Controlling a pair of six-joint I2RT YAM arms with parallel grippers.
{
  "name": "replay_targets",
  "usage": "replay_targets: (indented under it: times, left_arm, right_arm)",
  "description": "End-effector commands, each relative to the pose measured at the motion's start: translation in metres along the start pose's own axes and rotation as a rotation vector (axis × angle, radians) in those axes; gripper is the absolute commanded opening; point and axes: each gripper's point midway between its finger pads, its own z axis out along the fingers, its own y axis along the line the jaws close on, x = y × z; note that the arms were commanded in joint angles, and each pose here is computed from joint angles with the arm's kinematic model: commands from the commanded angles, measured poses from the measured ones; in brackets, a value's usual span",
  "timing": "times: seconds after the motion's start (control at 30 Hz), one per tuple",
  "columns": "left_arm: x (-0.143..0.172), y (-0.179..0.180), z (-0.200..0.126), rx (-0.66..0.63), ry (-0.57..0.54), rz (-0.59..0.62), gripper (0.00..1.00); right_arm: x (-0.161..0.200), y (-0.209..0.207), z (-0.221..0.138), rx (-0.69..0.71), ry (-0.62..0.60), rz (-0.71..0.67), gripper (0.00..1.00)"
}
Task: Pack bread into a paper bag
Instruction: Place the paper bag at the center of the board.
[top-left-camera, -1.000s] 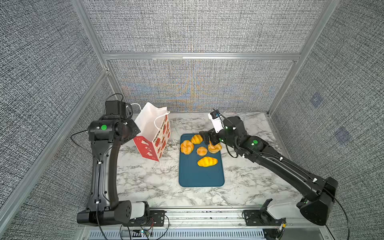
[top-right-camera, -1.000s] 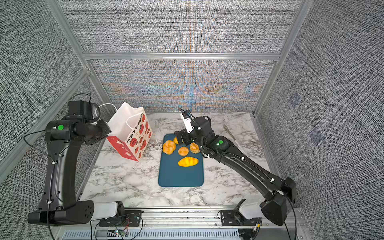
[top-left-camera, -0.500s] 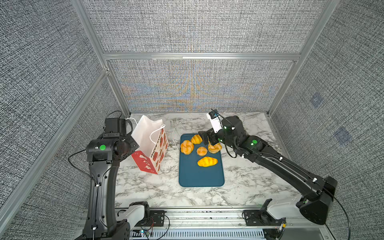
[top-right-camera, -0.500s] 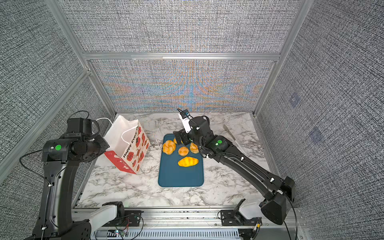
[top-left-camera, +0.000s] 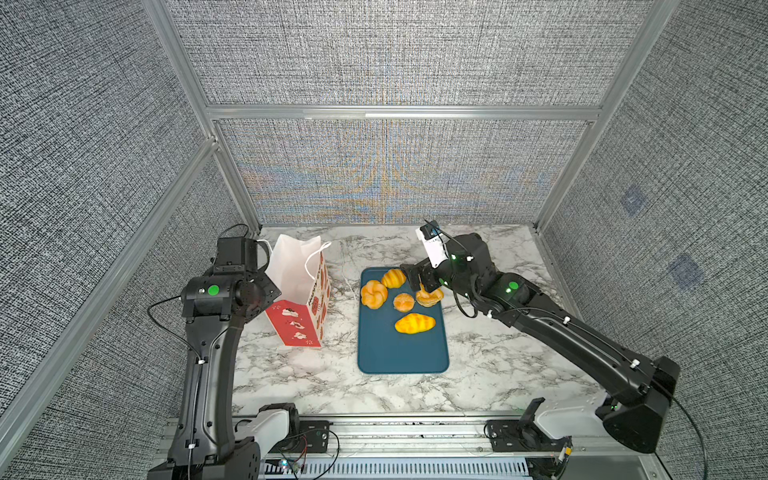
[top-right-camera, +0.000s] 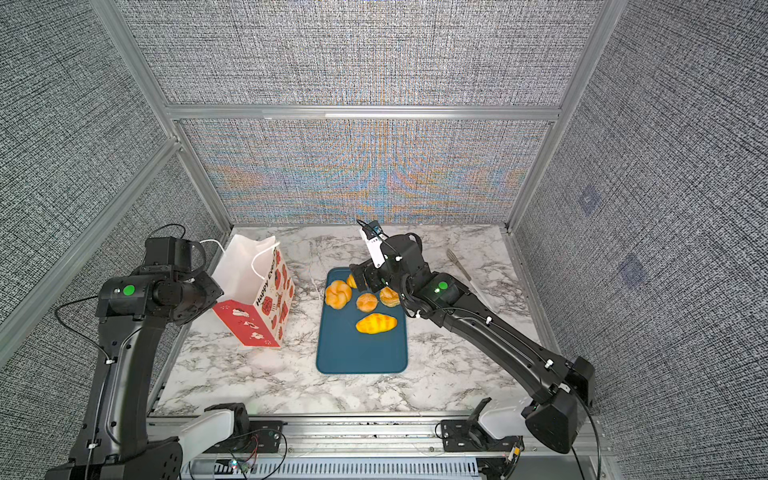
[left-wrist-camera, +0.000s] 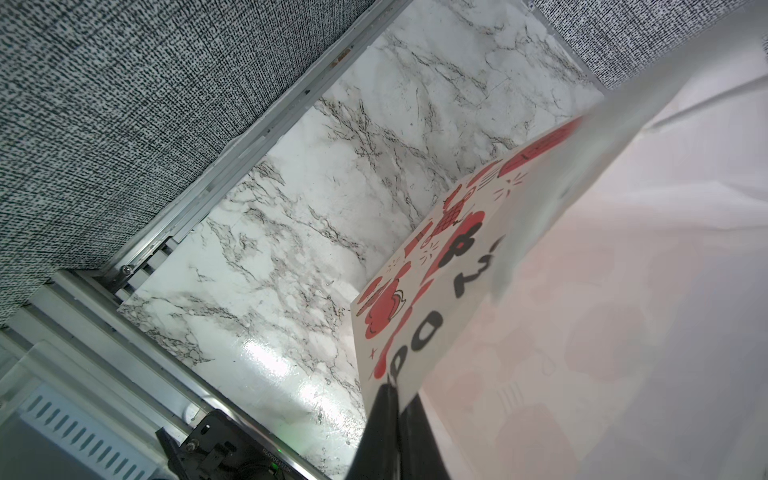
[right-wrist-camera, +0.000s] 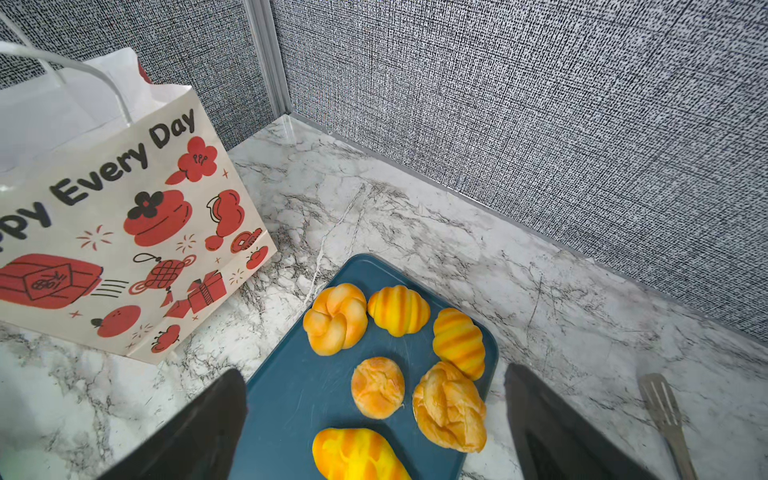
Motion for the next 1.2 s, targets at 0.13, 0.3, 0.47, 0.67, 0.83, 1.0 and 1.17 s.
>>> replay_targets:
  times: [0.13,0.3,0.47,0.67,0.83,1.0,1.17]
  left_arm:
    - [-0.013,-0.012,-0.001,0.033,-0.03,-0.012,0.43]
    - [-0.019,-0.015,-0.005,0.033,-0.038,0.005,0.68]
    - [-0.028,-0.018,-0.013,0.033,-0.052,0.034,0.82]
    - [-0.035,-0.035,-0.016,0.11,-0.071,0.059,0.88]
    - [-0.039,-0.046,-0.003,0.132,-0.054,0.013,0.99]
    - [-0.049,-0.068,-0.011,0.259,-0.1,0.016,0.99]
    - [-0.059,-0.093,-0.031,0.432,-0.227,0.154,0.99]
  right_arm:
    - [-0.003,-0.003,-0.005,0.016,-0.016,-0.018,0.99]
    - [-0.004,-0.004,-0.006,0.018,-0.019,-0.023,0.99]
    - [-0.004,-0.003,-0.006,0.015,-0.024,-0.018,0.99]
    - [-0.008,0.001,-0.004,-0.009,-0.025,-0.011,0.99]
    - [-0.017,0.005,-0.003,-0.027,-0.016,-0.027,0.99]
    - [-0.027,0.008,0.0,-0.038,-0.008,-0.048,0.99]
    - [-0.033,0.014,0.003,-0.063,-0.003,-0.057,0.99]
